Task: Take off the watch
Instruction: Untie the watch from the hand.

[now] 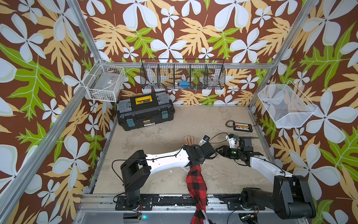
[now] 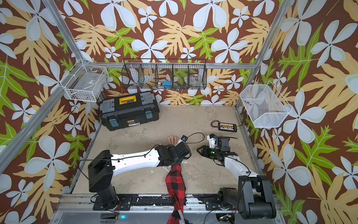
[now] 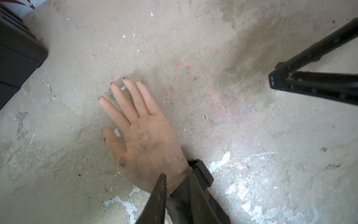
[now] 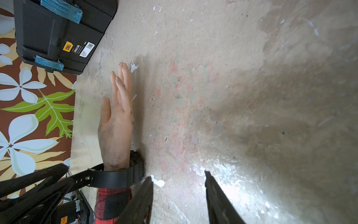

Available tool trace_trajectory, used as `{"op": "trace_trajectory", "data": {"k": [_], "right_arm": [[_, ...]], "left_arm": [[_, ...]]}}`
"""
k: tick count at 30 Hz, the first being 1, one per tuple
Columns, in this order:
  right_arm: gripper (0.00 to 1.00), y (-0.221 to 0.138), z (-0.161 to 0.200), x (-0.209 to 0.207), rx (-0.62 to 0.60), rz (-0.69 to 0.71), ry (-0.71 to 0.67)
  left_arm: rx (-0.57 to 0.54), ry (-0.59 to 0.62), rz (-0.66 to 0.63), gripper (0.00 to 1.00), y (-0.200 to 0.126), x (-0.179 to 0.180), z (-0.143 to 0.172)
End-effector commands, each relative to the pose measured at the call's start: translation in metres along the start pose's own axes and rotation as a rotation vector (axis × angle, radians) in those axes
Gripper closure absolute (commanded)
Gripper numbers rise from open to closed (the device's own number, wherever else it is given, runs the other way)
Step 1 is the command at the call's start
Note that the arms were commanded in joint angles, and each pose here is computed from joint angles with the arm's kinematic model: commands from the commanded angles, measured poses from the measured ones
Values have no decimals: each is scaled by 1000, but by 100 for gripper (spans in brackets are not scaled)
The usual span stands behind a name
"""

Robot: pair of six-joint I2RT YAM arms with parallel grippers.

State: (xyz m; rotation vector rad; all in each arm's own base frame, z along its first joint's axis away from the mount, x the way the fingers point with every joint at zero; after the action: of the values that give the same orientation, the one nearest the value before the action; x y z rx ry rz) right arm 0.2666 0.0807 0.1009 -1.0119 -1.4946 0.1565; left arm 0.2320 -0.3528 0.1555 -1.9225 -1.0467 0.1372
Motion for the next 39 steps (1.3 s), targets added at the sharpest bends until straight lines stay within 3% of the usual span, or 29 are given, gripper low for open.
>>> {"op": "trace_trajectory", "data": {"k": [1, 10, 16, 25, 39], "right_arm": [[55, -1, 3, 2, 10, -26, 12], [55, 8, 23, 16, 84, -124, 14], [59, 17, 37, 43, 135, -181, -15], [80, 31, 61, 84, 223, -280, -38], [89, 53, 89, 106, 303, -305, -56]], "left_arm": [[-58, -25, 33, 85, -5, -1, -7], [-108, -86, 88, 100, -8, 2, -1], [-163, -133, 113, 100, -16, 9, 1], [-222, -192, 171, 100, -24, 17, 2], [-226, -217, 190, 100, -21, 16, 5]]}}
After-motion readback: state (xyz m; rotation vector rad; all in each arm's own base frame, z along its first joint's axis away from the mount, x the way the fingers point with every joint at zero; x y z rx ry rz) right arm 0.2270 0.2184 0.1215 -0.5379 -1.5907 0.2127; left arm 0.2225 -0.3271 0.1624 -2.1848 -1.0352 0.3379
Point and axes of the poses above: each gripper's point midway between its finger pads, its own y axis out along the fingers, its own x axis along the line the jaws close on, z = x × y, the point moved 4 cm from there along -y, back along the fingers, and after that the axes turned 15 degrees about y, right-handed, at the moved point
